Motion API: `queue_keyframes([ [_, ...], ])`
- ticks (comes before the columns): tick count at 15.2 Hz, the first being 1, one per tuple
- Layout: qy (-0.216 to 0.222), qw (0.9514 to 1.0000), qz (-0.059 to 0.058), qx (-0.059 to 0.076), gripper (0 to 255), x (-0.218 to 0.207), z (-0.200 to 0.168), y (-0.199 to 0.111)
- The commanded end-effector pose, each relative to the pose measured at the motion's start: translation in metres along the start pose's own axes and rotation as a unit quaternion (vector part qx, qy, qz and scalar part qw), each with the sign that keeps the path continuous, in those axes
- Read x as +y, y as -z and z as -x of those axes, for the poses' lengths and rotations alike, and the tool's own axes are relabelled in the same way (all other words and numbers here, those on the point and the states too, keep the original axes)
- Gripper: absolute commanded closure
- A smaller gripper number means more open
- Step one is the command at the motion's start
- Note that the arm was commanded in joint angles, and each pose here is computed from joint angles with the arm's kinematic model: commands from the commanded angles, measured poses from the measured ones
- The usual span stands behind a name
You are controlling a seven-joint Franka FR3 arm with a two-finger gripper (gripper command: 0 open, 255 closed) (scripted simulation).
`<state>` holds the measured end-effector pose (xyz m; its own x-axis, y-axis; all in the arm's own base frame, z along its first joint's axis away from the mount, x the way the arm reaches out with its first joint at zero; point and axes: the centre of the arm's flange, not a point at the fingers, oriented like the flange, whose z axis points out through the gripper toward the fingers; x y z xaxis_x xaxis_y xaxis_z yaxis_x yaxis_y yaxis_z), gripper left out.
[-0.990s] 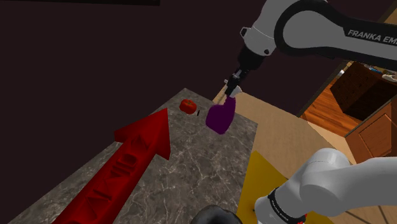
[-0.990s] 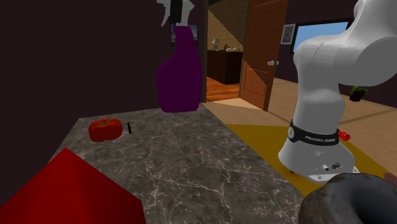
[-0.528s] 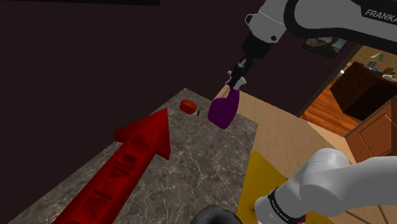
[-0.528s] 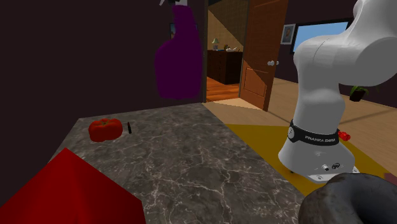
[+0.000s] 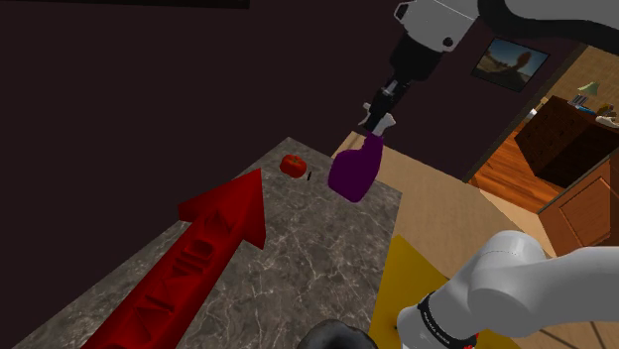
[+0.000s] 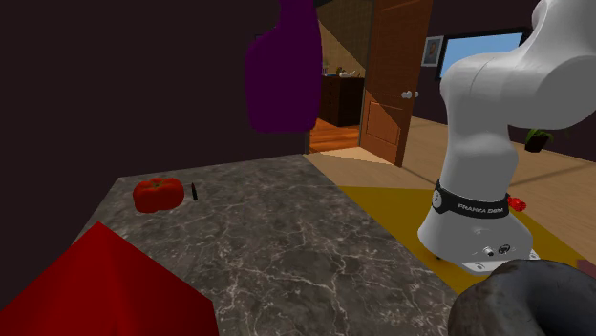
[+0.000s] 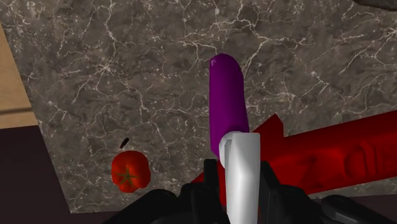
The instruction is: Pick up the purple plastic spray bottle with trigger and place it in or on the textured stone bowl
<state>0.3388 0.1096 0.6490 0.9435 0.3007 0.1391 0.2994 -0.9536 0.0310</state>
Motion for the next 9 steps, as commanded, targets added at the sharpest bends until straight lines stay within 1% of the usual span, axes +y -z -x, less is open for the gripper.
queue_keyframes([
  [1,0.0,1.0,0.0,0.0,255,-0.022,0.015,0.011],
  [9,0.0,1.0,0.0,0.0,255,-0.104,0.069,0.049],
])
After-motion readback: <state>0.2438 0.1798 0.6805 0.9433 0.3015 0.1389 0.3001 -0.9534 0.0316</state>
